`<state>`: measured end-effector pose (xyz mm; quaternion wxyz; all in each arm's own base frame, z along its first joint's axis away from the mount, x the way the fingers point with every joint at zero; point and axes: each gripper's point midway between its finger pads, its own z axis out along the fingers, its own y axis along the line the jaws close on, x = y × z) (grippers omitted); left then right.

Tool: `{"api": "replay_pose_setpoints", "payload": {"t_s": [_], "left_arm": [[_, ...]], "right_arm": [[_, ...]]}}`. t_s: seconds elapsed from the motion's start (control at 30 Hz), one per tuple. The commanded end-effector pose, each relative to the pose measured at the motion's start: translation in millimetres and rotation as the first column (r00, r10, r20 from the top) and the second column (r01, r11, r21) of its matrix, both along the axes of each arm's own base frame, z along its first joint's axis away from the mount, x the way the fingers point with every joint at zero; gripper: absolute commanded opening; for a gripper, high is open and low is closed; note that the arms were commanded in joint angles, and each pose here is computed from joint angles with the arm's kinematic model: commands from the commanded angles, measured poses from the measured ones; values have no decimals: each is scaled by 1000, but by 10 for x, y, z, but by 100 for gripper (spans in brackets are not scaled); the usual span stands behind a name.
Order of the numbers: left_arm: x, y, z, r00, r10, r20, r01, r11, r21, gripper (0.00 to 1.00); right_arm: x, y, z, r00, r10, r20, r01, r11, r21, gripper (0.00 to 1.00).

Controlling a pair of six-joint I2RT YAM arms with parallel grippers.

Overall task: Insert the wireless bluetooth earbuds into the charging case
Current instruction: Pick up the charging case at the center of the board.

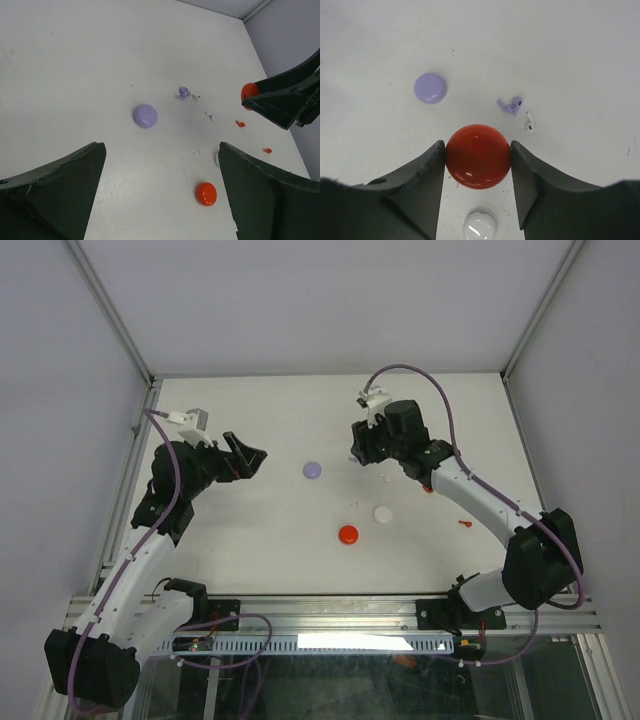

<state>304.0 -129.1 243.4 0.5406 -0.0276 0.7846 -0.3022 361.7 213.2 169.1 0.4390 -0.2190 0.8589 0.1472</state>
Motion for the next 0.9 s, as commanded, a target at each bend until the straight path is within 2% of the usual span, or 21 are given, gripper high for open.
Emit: {"api": "replay_pose_setpoints", "payload": {"t_s": [0.0,0.13,0.33,0.57,0.87], "left_arm": [[-141,-172,140,995,-99,23,101,991,-91,99],[-177,-225,105,993,-116,-8,114,983,-144,99],[-265,-405,118,974,-225,-39,213,957,-197,99],[-380,-618,123,940,-336,-63,310,916,-255,99],[-573,-963,98,904,-425,-43,388,860,-331,95]], "right_arm": [[-198,330,501,958,206,201,-208,978,-11,36],[-482,603,731,881,355,313,-360,932,-45,36],[-894,914,859,713,545,442,-540,828,-151,36],[-1170,1137,898,537,679,501,-628,718,-300,37],[-1292,1313,895,461,732,502,-650,664,-370,36]]}}
